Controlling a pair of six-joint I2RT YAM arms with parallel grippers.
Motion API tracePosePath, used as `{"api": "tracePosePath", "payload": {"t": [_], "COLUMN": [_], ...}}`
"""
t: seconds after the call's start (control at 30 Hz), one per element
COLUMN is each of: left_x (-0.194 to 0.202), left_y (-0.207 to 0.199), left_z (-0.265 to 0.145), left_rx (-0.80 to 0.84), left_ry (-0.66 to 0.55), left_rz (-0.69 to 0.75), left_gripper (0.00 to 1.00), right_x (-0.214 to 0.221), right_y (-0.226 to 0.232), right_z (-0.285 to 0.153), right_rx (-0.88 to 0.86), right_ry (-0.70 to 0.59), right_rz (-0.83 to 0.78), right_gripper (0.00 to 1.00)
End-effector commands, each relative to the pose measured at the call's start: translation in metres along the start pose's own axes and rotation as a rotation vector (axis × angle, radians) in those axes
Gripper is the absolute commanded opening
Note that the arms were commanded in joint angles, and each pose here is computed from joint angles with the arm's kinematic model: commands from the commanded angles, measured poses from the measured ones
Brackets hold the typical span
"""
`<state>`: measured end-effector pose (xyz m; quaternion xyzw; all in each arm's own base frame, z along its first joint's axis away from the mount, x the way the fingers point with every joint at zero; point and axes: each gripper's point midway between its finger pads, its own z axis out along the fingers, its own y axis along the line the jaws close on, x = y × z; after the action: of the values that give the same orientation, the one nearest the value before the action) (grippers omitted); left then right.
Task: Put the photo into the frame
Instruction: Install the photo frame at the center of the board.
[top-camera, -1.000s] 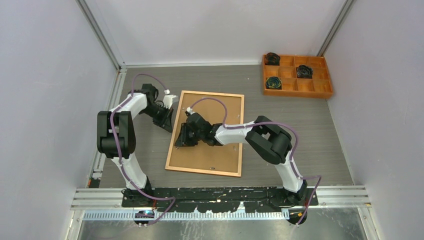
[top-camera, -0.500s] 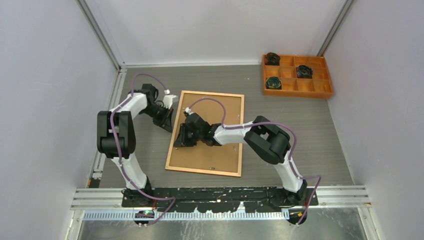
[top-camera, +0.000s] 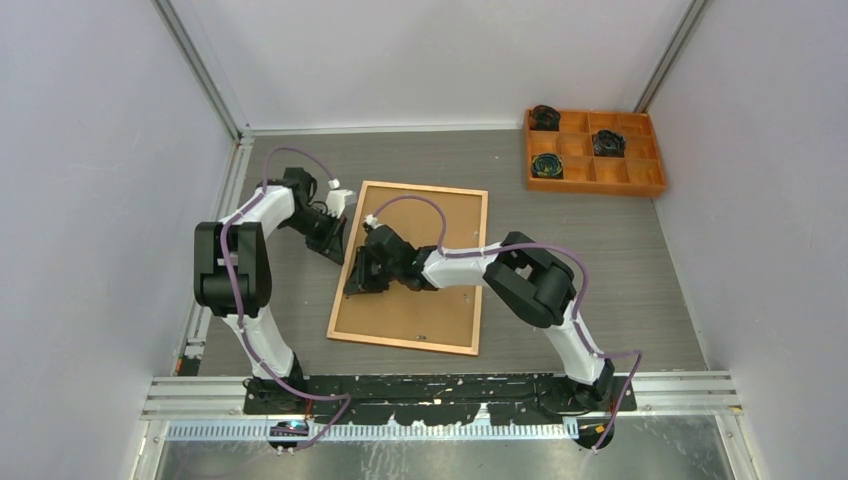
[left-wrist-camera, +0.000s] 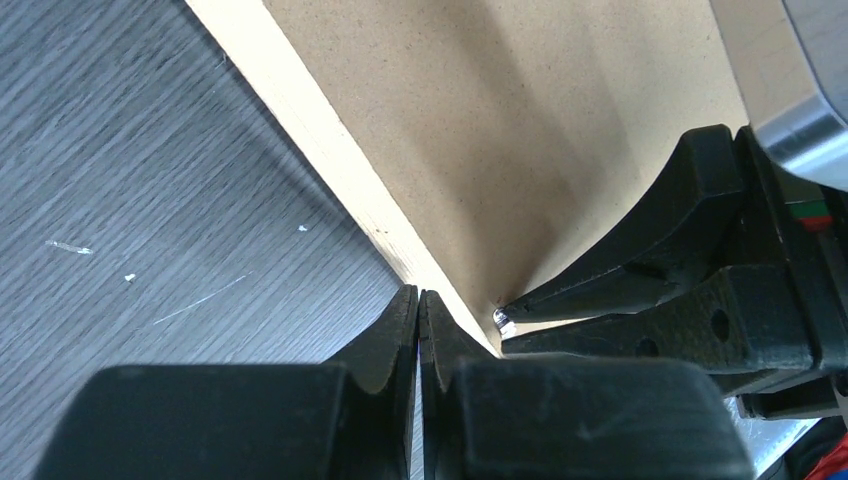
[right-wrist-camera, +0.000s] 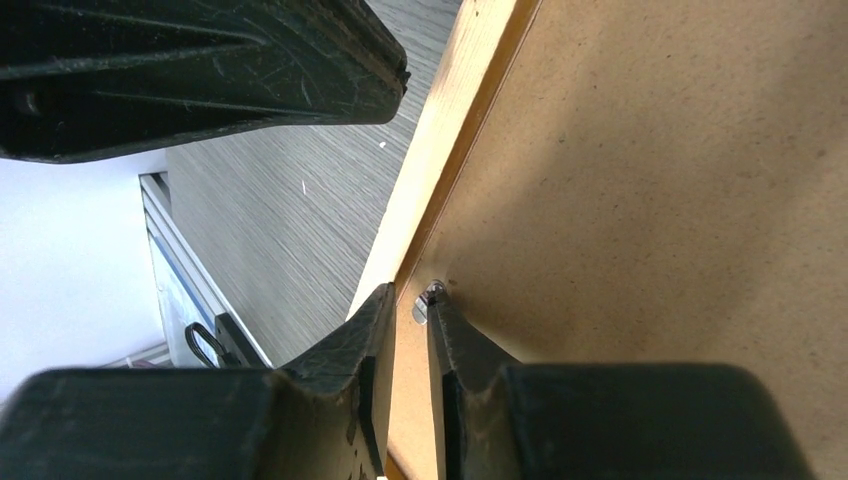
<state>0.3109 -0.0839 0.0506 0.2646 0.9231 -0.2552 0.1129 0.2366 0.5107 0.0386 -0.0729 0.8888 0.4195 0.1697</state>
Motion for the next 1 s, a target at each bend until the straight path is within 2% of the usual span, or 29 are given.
{"api": "tracePosePath", "payload": {"t": [0.0,0.27,0.53,0.97], "left_x": [0.0,0.005,0.016,0.021], "left_y": [-0.001,-0.007,-0.013,-0.011], "left_z": [0.0,-0.003,0.001,0.008], "left_rx": [0.011,0.025,0.041,0.046], "left_ry": [0.002,0.015,0.028,0.047], "left_rz": [0.02,0.026,0.03,0.031], "left_gripper": [0.04,0.04,0.04,0.03], "right_x": [0.007,0.004,0.018,0.01], "right_y": [-0.004,0.003,0.006,-0.001], "right_z": [0.007,-0.015,-0.008,0.002], "right_rx": [0.031,0.014,0.017,0.058], "right_ry": [0.012,-0.042,-0.013,-0.041], "right_rz": [0.006,0.016,-0.003,-0.019], "right_gripper": [0.22,0.22,0.23,0.22]}}
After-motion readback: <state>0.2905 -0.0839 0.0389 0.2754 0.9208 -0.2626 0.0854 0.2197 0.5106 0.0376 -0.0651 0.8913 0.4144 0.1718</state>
